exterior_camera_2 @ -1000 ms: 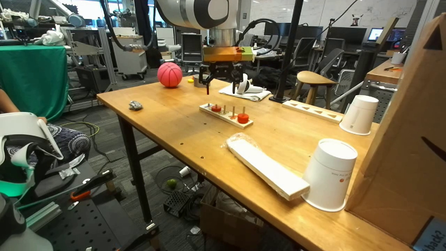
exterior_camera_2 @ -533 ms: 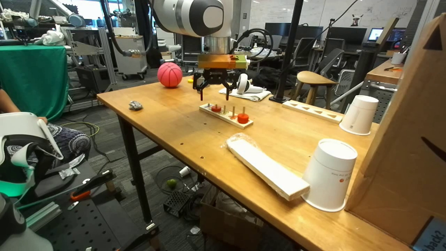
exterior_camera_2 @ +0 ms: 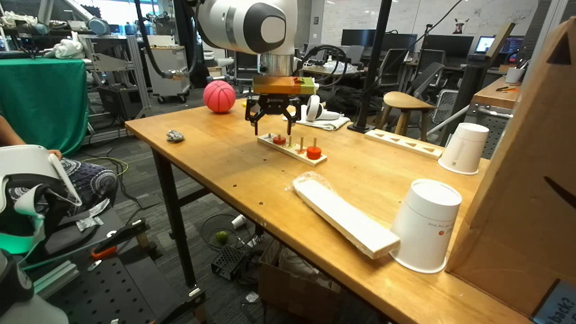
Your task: Put the orange objects on the first pole on the right
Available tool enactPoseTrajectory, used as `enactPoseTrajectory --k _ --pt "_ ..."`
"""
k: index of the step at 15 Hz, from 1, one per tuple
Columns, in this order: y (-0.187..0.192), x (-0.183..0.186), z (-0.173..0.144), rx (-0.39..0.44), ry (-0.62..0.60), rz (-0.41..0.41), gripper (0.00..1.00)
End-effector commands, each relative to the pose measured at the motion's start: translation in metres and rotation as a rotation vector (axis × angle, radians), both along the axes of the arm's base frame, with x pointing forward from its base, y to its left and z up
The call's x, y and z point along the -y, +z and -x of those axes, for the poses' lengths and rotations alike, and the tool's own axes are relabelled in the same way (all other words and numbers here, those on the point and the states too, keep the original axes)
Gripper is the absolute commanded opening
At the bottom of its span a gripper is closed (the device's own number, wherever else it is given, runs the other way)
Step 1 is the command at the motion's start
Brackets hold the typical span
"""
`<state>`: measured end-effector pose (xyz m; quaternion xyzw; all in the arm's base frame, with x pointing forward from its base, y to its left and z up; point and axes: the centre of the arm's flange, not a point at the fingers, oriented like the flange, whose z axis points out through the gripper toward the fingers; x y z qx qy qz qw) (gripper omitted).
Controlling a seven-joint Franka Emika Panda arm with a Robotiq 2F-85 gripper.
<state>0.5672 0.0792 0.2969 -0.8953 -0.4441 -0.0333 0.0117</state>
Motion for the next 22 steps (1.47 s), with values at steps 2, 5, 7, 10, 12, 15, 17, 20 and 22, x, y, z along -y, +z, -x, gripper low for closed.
enactPoseTrajectory --k 2,5,7,10,12,15,17,20,22 --pt "0.004 -0.010 -0.011 -0.014 0.038 0.027 1.00" --pt "0.002 -0.012 -0.015 -0.021 0.053 0.042 1.00" --pt "0.001 -0.011 -0.019 -0.029 0.056 0.048 1.00" --pt "-0.002 -0.006 -0.024 -0.045 0.048 0.058 1.00" --pt "-0.003 -0.001 -0.027 -0.054 0.040 0.061 1.00" --pt "-0.005 0.005 -0.029 -0.061 0.034 0.071 1.00" --pt "-0.006 0.007 -0.030 -0.064 0.031 0.073 1.00" --pt "-0.005 0.007 -0.030 -0.061 0.031 0.072 1.00" --pt "-0.005 0.006 -0.030 -0.060 0.032 0.071 0.74"
